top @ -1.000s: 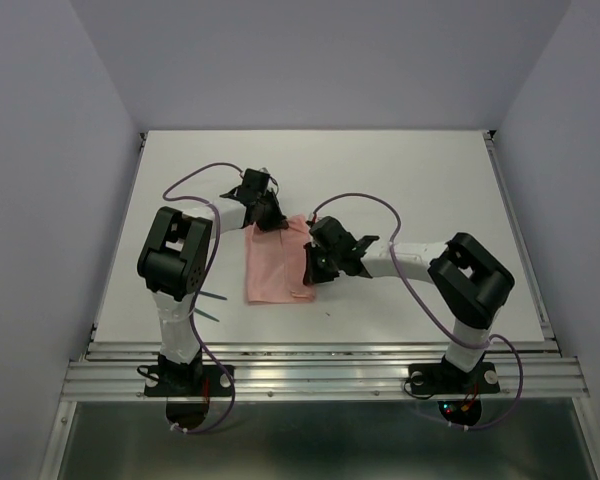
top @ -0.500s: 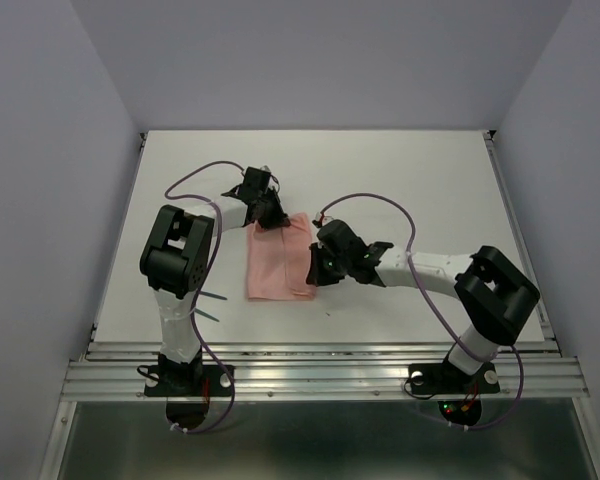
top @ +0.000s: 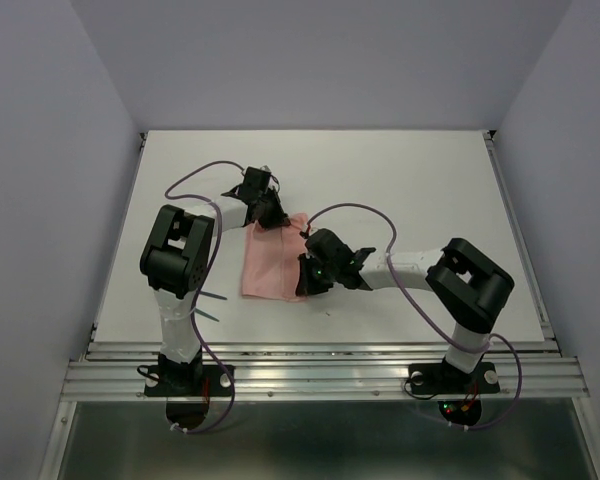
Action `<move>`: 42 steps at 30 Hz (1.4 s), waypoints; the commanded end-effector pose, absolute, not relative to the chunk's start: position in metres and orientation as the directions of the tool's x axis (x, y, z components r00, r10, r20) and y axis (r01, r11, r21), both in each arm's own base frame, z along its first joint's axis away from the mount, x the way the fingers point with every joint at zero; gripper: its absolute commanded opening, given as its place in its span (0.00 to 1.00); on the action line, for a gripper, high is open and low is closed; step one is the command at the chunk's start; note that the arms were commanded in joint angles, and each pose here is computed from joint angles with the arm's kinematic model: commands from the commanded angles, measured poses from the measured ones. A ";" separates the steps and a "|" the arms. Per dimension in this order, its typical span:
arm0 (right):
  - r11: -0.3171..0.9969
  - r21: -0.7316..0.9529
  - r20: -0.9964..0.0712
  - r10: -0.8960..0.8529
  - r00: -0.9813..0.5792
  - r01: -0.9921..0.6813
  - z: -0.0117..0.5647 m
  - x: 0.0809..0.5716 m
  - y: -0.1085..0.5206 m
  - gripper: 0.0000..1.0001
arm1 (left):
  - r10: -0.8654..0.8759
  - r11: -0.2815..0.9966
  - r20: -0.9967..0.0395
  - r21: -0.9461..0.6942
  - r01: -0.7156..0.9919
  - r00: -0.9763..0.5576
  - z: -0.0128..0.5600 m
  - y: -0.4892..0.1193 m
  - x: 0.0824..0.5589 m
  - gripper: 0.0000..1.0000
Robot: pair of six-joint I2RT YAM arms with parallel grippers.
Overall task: Fold the napkin into a case and place the utensils inside
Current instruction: Pick up the 2/3-rectangle-folded napkin from the center of the board.
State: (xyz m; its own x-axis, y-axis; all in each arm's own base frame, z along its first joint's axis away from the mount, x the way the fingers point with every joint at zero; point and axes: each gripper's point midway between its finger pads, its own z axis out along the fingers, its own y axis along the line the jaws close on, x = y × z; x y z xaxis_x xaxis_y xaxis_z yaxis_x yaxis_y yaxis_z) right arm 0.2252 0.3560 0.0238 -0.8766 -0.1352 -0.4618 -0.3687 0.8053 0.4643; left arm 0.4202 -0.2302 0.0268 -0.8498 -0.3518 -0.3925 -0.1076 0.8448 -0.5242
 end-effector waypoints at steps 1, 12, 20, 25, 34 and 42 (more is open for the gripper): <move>0.815 0.443 -0.446 -0.160 -0.881 -0.372 0.008 0.222 0.356 0.01 | -0.344 0.858 -0.396 -0.502 -0.113 -0.851 0.026 -0.224 0.420 0.00; 0.856 0.401 -0.443 -0.132 -0.887 -0.327 0.004 0.224 0.343 0.01 | -0.275 0.865 -0.544 -0.500 0.043 -0.793 0.121 -0.241 0.429 0.12; 0.853 0.399 -0.457 -0.132 -0.880 -0.335 0.011 0.226 0.344 0.01 | -0.244 0.915 -0.629 -0.401 0.039 -0.738 0.162 -0.216 0.426 0.21; 0.848 0.403 -0.489 -0.119 -0.864 -0.345 0.026 0.232 0.347 0.01 | -0.260 0.931 -0.609 -0.365 -0.026 -0.749 0.148 -0.185 0.409 0.43; 0.856 0.363 -0.651 -0.051 -0.757 -0.369 0.092 0.277 0.349 0.07 | -0.320 0.938 -0.529 -0.291 -0.187 -0.786 0.093 -0.134 0.362 0.70; 0.886 0.358 -0.722 0.063 -0.689 -0.294 0.132 0.369 0.325 0.08 | -0.367 0.929 -0.498 -0.243 -0.280 -0.786 0.063 -0.114 0.344 0.65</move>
